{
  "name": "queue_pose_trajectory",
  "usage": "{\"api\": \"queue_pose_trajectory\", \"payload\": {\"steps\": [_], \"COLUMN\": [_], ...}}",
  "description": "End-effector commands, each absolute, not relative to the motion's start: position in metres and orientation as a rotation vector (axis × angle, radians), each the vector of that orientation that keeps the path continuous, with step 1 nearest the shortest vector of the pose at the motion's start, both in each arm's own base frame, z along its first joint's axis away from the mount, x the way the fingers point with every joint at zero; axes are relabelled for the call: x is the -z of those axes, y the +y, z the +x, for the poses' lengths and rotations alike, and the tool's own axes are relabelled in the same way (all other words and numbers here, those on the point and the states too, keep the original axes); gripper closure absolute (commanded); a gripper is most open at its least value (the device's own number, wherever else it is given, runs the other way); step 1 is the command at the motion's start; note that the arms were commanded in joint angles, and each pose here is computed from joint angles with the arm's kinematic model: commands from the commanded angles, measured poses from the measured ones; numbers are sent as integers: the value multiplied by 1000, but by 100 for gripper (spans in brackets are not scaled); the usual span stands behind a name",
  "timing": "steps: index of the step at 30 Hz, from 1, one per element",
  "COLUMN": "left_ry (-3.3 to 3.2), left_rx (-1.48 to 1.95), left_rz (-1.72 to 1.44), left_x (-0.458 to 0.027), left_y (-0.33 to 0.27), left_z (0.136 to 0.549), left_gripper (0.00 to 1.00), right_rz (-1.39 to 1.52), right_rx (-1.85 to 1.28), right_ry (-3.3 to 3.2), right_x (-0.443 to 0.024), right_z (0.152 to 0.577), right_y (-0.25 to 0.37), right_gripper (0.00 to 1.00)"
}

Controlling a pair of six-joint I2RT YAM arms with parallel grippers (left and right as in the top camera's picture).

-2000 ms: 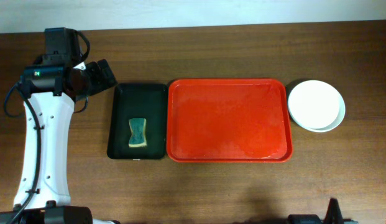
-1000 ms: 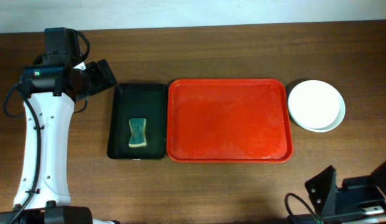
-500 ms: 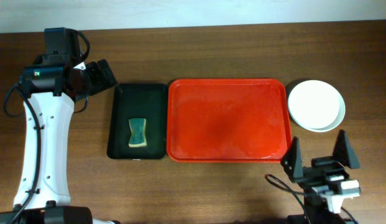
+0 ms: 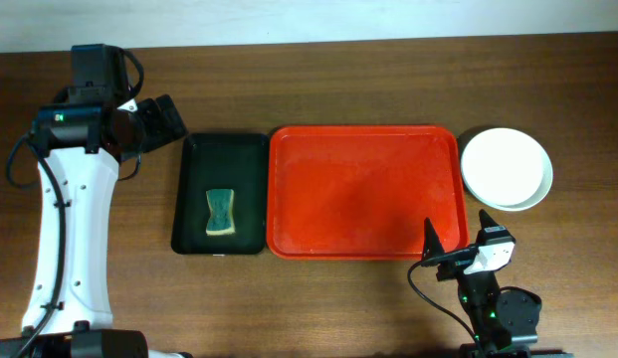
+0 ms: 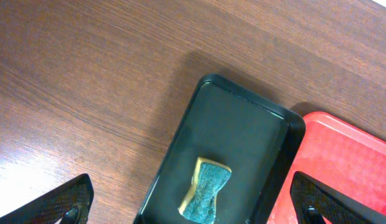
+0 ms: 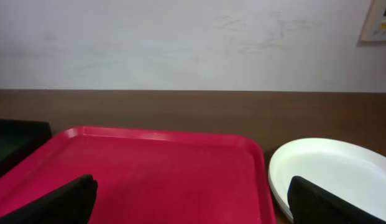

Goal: Clean dirty plates on tray and stack at the side

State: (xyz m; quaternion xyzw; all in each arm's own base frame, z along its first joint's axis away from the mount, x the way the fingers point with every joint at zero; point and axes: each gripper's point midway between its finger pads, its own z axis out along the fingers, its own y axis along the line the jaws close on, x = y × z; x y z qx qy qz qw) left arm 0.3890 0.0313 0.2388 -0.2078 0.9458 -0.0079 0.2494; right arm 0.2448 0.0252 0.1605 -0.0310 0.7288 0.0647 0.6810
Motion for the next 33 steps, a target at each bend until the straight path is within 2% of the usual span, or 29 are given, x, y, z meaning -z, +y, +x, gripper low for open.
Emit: {"api": "queue_pose_trajectory", "payload": {"steps": [1, 33], "left_ry": [2572, 2570], "left_rx": [19, 19], "left_rz": [-589, -589], "left_x": [-238, -239], "left_y": [33, 33], "left_z": [390, 390], "left_gripper": [1, 1], "right_rz": [-123, -135], "right_rx": [-116, -110], "right_ry": [1637, 1634], "right_x": [-158, -158], "right_z": [244, 244], "right_y": [28, 29], "right_gripper": [2, 2]}}
